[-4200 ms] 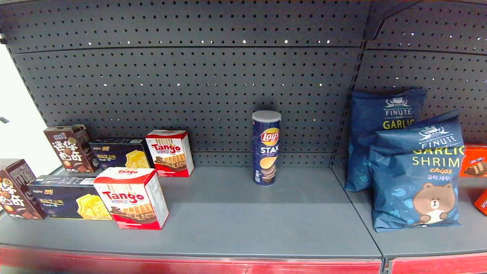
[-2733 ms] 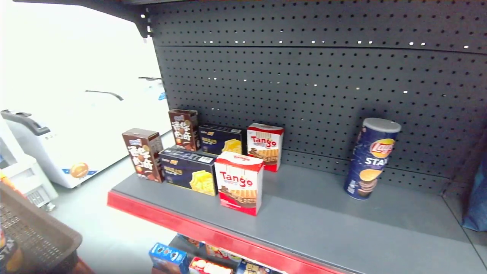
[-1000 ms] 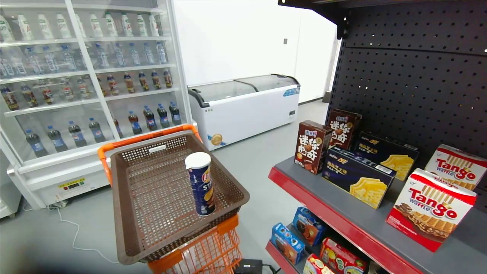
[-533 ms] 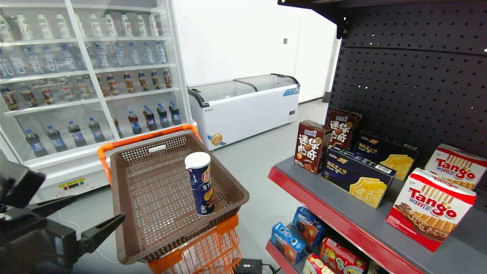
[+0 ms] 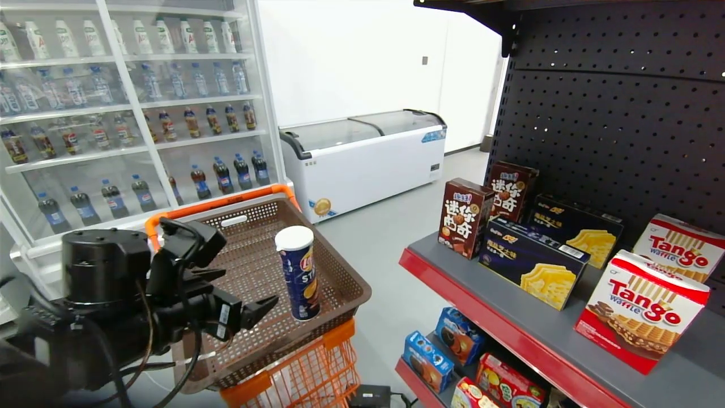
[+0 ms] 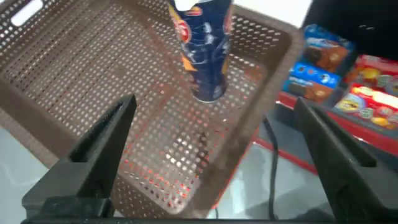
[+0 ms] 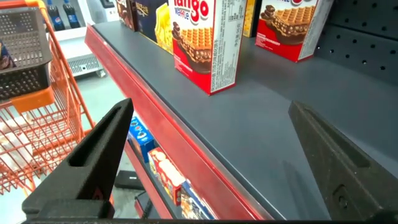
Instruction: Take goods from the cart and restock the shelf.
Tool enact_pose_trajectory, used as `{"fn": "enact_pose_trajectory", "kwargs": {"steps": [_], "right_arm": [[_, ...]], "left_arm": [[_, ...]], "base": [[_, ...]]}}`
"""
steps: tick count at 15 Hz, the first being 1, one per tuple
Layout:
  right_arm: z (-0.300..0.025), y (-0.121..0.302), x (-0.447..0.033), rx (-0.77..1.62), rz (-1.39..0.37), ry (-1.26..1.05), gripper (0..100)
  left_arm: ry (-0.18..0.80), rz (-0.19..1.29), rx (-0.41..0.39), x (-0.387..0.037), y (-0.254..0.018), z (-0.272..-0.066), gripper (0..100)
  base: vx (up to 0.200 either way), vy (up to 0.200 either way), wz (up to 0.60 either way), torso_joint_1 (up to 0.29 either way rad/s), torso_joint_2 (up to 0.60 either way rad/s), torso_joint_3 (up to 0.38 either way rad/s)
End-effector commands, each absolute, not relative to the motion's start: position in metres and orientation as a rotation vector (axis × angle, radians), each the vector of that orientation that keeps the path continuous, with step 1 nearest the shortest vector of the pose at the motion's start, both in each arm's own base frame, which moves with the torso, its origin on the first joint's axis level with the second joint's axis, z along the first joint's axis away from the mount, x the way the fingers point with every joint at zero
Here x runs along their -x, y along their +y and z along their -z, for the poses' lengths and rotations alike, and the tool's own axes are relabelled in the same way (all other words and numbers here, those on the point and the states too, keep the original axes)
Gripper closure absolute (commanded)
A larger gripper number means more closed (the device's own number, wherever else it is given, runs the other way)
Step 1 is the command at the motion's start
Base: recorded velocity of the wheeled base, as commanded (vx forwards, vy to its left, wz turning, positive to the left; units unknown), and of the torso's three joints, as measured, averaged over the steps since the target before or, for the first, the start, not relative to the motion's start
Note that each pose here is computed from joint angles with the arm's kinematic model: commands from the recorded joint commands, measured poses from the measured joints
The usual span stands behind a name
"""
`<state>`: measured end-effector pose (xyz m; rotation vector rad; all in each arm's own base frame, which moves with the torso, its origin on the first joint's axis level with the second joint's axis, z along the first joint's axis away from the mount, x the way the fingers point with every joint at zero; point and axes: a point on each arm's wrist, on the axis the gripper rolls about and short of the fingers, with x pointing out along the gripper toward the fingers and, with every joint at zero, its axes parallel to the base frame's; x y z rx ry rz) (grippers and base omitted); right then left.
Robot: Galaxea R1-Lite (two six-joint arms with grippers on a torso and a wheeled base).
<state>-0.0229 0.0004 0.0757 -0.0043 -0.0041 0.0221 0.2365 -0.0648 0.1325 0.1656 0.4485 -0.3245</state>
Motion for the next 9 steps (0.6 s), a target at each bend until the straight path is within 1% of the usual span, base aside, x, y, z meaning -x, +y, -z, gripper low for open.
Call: {"fn": "enact_pose_trajectory", "kwargs": {"steps": [1, 3, 4, 5, 7, 8, 9], "right_arm": [[-0.076, 0.0, 0.023, 0.005, -0.023, -0.003, 0], [-0.076, 0.0, 0.023, 0.005, -0.023, -0.003, 0], [-0.076, 0.0, 0.023, 0.005, -0.023, -0.003, 0], [-0.076, 0.0, 0.023, 0.005, -0.023, -0.003, 0], [-0.076, 0.0, 0.023, 0.005, -0.023, -0.003, 0], [-0.076, 0.0, 0.023, 0.005, -0.023, -0.003, 0], [-0.076, 0.0, 0.023, 0.005, -0.023, -0.003, 0]], "left_arm": [[0.511, 0.299, -0.18, -0.272, -0.076, -0.107, 0], [0.465, 0.299, -0.175, -0.289, -0.081, -0.094, 0], [0.45, 0.305, -0.177, -0.295, -0.086, -0.085, 0], [0.44, 0.311, -0.182, -0.298, -0.092, -0.08, 0], [0.419, 0.274, -0.205, -0.306, -0.105, -0.064, 0], [0.411, 0.26, -0.208, -0.309, -0.107, -0.06, 0], [0.38, 0.219, -0.212, -0.318, -0.112, -0.053, 0]], "base": [[0.0, 0.0, 0.0, 0.0, 0.0, 0.0], [0.0, 0.0, 0.0, 0.0, 0.0, 0.0], [0.0, 0.0, 0.0, 0.0, 0.0, 0.0], [0.0, 0.0, 0.0, 0.0, 0.0, 0.0], [0.0, 0.0, 0.0, 0.0, 0.0, 0.0], [0.0, 0.0, 0.0, 0.0, 0.0, 0.0], [0.0, 0.0, 0.0, 0.0, 0.0, 0.0]]}}
